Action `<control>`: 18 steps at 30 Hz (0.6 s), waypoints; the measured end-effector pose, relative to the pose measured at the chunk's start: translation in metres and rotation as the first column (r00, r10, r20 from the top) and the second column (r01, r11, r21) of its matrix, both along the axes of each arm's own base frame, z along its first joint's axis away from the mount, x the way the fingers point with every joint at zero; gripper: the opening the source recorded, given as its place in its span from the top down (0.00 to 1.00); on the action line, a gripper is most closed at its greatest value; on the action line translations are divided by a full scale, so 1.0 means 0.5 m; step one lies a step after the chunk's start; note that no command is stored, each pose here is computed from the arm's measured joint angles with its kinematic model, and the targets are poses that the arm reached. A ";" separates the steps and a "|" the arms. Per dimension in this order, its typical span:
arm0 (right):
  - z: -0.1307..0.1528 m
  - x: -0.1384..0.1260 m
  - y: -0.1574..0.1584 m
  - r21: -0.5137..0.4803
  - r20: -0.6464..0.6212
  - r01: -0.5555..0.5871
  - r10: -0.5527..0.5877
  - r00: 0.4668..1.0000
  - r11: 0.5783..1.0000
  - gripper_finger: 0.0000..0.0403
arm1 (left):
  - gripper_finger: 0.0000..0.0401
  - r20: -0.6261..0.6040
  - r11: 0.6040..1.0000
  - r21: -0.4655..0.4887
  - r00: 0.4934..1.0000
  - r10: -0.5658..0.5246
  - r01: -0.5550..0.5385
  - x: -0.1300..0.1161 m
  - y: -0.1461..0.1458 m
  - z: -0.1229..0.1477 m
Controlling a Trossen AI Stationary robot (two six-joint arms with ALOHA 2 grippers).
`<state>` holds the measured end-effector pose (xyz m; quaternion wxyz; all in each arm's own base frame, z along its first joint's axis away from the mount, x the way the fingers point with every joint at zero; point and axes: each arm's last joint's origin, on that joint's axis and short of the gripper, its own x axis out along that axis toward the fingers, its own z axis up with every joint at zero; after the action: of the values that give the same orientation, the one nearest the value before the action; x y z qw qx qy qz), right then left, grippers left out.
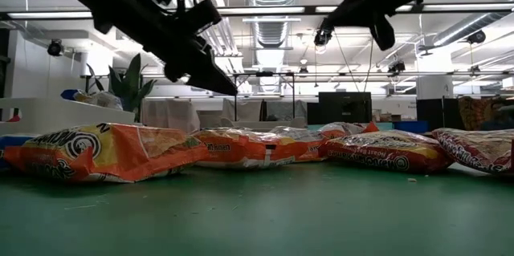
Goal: Sort Maruchan noodles
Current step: Put the orange noodle pack into the green bin
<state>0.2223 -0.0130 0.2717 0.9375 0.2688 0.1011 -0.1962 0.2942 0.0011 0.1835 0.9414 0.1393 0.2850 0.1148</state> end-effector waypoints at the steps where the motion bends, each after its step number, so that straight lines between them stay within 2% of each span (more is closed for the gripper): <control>1: -0.002 0.005 0.000 0.019 -0.039 -0.004 0.004 0.999 1.000 0.98 | 0.69 0.006 1.000 0.003 1.000 -0.002 0.002 0.006 0.000 -0.002; 8: -0.033 0.043 0.003 0.151 -0.258 0.017 0.023 0.966 0.988 0.98 | 0.69 0.011 1.000 0.007 1.000 -0.005 0.005 0.024 -0.001 -0.010; 13: -0.065 0.067 -0.003 0.233 -0.313 0.015 0.061 0.948 0.972 0.98 | 0.69 0.025 1.000 0.006 1.000 -0.005 0.005 0.025 -0.001 -0.007; 18: -0.094 0.087 -0.023 0.249 -0.362 0.069 0.027 0.932 0.966 0.98 | 0.69 0.044 1.000 0.003 0.999 -0.004 0.004 0.030 -0.001 -0.009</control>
<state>0.2656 -0.0244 0.2246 0.8577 0.3486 0.2938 -0.2376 0.3092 0.0006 0.1789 0.9473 0.1388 0.2640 0.1165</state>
